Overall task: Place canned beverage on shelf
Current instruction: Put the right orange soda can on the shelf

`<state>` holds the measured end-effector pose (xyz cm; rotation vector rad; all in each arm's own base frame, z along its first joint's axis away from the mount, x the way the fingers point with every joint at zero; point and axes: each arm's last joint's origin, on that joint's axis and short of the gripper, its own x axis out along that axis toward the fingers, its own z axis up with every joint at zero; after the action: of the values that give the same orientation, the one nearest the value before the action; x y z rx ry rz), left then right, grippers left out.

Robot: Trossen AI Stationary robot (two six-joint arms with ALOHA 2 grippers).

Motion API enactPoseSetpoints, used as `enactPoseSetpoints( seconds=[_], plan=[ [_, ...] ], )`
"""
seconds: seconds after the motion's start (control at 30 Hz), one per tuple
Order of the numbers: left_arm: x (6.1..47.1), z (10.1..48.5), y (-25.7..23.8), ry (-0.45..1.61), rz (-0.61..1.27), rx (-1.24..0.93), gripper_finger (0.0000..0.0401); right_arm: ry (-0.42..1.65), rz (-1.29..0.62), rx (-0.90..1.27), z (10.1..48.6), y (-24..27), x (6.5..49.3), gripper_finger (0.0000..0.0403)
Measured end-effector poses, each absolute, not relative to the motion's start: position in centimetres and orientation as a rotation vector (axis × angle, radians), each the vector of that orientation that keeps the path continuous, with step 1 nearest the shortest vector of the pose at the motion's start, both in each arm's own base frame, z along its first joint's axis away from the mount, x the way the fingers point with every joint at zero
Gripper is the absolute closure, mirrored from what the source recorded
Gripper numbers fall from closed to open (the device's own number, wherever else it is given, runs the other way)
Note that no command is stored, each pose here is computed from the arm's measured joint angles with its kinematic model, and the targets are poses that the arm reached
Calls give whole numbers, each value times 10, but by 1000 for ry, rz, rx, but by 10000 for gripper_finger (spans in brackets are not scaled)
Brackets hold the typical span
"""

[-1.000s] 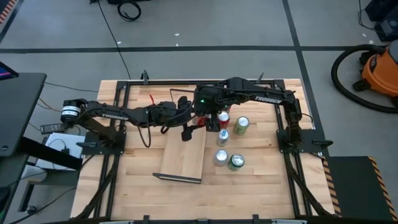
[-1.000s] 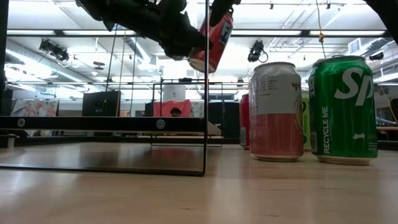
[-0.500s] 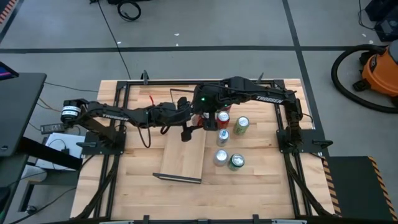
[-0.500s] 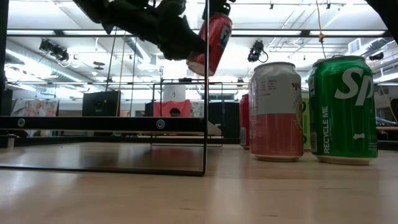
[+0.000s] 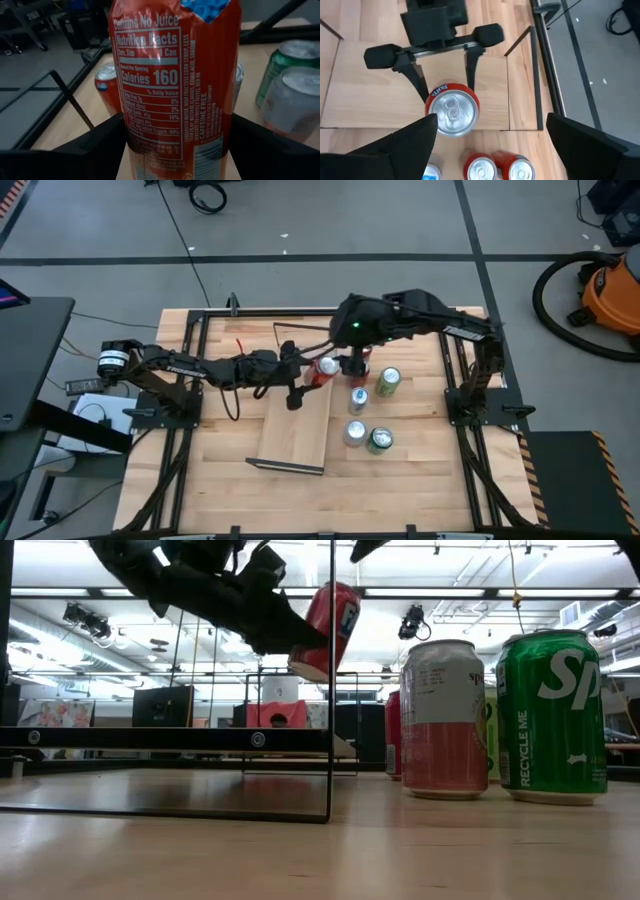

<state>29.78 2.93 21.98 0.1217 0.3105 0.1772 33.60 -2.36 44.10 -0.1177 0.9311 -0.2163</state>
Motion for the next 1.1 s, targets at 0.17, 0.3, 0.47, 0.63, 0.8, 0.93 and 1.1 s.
enactPoseSetpoints(
  seconds=[0.17,0.3,0.47,0.63,0.8,0.93,1.1],
  plan=[
    [296,216,28,358,167,147,99,912,-267,-134,450,-16,324,18],
    [293,216,26,330,158,156,99,930,-280,-171,443,-7,328,18],
    [272,189,24,264,170,107,99,974,-269,-187,420,-2,339,18],
    [250,199,24,120,187,94,99,977,-288,-210,404,-1,348,18],
    [229,191,29,132,223,97,99,940,-300,-210,393,-5,347,18],
    [212,177,34,83,262,78,99,887,-319,-176,388,-7,333,18],
    [194,165,41,24,309,80,99,768,-346,-161,376,-7,314,18]
  ],
)
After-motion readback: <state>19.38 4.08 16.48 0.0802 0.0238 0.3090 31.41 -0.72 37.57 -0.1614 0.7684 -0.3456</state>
